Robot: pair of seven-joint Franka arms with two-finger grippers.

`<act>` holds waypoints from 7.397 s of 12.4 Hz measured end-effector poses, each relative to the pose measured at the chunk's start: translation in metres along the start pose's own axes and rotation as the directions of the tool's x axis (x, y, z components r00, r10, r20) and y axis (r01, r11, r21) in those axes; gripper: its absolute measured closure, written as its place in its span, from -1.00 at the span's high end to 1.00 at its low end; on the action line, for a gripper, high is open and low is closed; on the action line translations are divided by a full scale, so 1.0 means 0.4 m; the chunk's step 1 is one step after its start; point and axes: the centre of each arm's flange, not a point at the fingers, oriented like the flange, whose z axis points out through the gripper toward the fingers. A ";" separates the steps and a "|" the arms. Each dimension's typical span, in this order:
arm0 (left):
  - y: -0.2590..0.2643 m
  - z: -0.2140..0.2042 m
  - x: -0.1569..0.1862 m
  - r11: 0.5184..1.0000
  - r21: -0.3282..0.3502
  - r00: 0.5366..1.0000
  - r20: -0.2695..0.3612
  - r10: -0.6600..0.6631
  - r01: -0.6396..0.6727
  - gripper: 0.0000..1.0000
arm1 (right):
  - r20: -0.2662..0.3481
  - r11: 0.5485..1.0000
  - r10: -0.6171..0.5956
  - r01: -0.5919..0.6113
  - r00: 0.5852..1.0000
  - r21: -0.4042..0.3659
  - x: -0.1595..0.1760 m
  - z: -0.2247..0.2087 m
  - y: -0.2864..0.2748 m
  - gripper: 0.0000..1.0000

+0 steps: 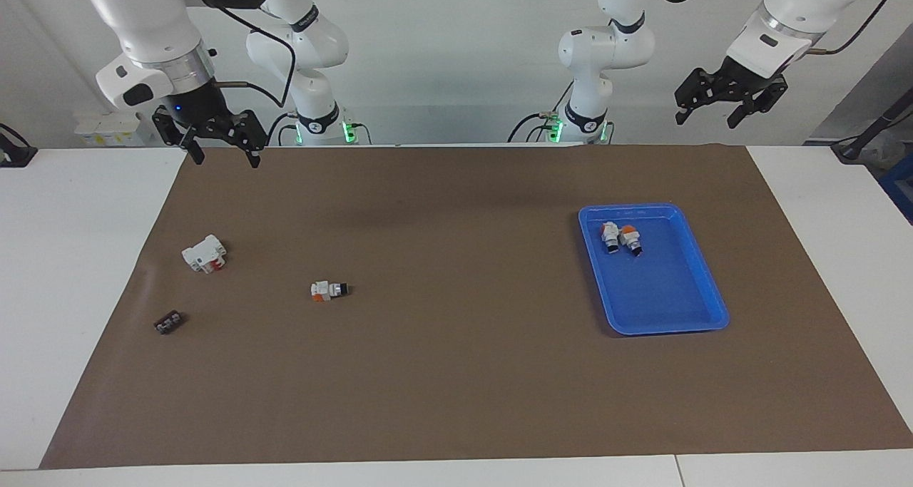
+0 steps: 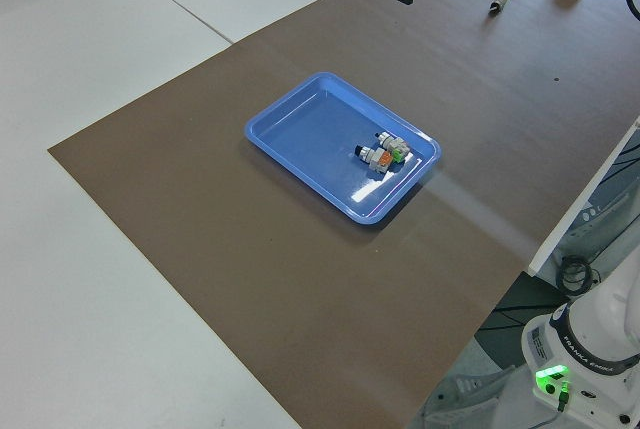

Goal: Turn and place switch with both arms
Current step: 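Grasp the small switch on the table with the right gripper, then lift the switch and carry it toward the blue tray with the right gripper, then carry the switch toward the tray while the left gripper reaches toward it, then grasp the switch with the left gripper while the right gripper holds it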

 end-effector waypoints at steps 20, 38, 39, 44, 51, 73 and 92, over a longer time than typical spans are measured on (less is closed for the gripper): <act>0.000 0.000 0.000 1.000 0.000 1.000 0.000 0.000 0.000 1.00 | -0.092 0.454 -0.889 0.890 0.448 -0.047 0.143 0.608 -0.211 1.00; 0.000 0.000 0.000 1.000 0.000 1.000 0.000 0.000 0.000 1.00 | -0.066 -0.063 -0.995 0.982 -0.076 -0.181 0.085 0.852 -0.233 0.07; 0.000 0.000 0.000 1.000 0.000 1.000 0.000 0.000 0.000 1.00 | -0.063 -0.053 -0.996 0.987 -0.064 -0.154 0.083 0.849 -0.231 -0.13; 0.000 0.000 0.000 1.000 0.000 1.000 0.000 0.000 0.000 1.00 | -0.176 -0.036 -0.983 0.997 -0.046 -0.061 0.082 0.647 -0.341 -0.33; 0.000 0.000 0.000 1.000 0.000 1.000 0.000 0.000 0.000 1.00 | -0.524 0.003 -0.852 0.999 0.021 0.036 -0.010 0.304 -0.573 -0.33; 0.253 0.085 0.048 0.708 -0.625 0.940 0.143 -0.309 0.328 0.49 | -0.681 0.091 -0.733 0.993 0.015 -0.076 -0.269 0.112 -1.006 -0.33; 0.330 0.162 0.000 0.651 -0.669 0.931 0.205 -0.301 0.358 -0.80 | -0.677 0.108 -0.736 0.990 0.020 -0.088 -0.276 0.109 -1.017 -0.33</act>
